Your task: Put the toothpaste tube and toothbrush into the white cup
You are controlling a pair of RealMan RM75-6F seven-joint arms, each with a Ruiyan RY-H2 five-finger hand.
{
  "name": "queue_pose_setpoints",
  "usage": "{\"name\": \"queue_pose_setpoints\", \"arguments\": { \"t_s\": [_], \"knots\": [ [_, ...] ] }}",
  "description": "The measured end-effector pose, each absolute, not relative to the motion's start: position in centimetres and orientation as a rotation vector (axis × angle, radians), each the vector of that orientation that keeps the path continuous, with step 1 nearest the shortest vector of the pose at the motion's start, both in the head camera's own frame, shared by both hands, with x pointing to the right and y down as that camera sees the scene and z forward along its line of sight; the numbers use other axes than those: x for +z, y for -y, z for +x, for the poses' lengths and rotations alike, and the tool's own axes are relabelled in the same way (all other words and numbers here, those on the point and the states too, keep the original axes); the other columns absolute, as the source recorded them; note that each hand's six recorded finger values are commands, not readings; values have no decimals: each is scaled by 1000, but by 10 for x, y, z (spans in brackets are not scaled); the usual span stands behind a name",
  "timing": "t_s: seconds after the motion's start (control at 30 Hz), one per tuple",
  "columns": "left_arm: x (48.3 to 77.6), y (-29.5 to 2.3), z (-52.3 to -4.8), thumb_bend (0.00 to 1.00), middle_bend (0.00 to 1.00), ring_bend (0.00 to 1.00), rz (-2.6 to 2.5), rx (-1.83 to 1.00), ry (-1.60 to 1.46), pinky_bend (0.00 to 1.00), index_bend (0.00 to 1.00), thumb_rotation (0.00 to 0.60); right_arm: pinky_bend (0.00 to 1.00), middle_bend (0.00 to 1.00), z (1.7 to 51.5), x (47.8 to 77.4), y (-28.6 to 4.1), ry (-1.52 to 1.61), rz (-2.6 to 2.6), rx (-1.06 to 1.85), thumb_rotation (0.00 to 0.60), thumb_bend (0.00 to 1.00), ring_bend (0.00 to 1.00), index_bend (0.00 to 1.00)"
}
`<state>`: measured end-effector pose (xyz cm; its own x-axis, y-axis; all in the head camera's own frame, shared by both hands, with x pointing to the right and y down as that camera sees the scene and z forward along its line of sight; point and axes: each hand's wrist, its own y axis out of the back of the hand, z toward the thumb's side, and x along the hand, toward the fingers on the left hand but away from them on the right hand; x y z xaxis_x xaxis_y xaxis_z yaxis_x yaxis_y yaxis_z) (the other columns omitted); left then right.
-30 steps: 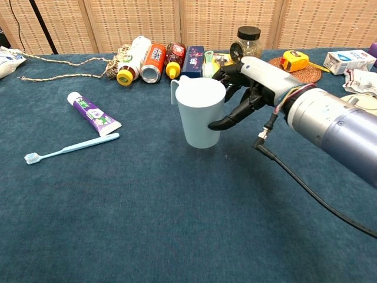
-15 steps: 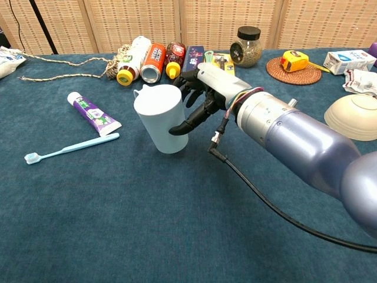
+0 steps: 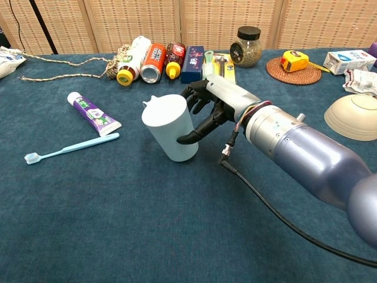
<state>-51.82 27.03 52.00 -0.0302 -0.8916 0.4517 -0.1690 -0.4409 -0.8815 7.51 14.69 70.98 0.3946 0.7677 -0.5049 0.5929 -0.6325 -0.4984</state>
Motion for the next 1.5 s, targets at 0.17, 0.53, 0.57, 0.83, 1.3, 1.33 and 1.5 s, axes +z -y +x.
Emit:
{"name": "queue_pose_setpoints", "arguments": {
  "t_s": [0.17, 0.53, 0.57, 0.83, 1.3, 1.33, 1.5],
  "knots": [
    [521, -270, -519, 0, 0, 0, -1641, -1528, -1124, 0, 0, 600, 398, 189, 77, 711, -150, 1175, -2437, 1043, 600, 306, 99, 207],
    [522, -270, -518, 0, 0, 0, -1638, -1532, -1117, 0, 0, 600, 281, 84, 95, 711, -153, 1157, -2427, 1024, 600, 307, 20, 100],
    [522, -270, -518, 0, 0, 0, -1638, -1533, -1117, 0, 0, 600, 245, 54, 97, 710, -153, 1153, -2425, 1024, 600, 307, 8, 67],
    [522, -270, -516, 0, 0, 0, -1637, -1529, -1114, 0, 0, 600, 9, 0, 113, 697, -159, 1086, -2422, 1051, 600, 307, 0, 0],
    [522, -261, -517, 0, 0, 0, -1632, -1492, -1113, 0, 0, 600, 4, 0, 193, 643, -157, 937, -2276, 1171, 600, 306, 0, 0],
    [523, -260, -517, 0, 0, 0, -1633, -1491, -1109, 0, 0, 600, 4, 0, 203, 638, -155, 928, -2250, 1180, 600, 306, 0, 0],
    [536, -248, -519, 0, 0, 0, -1645, -1498, -1073, 0, 0, 600, 4, 0, 246, 618, -151, 891, -2125, 1182, 600, 306, 0, 0]
  ]
}}
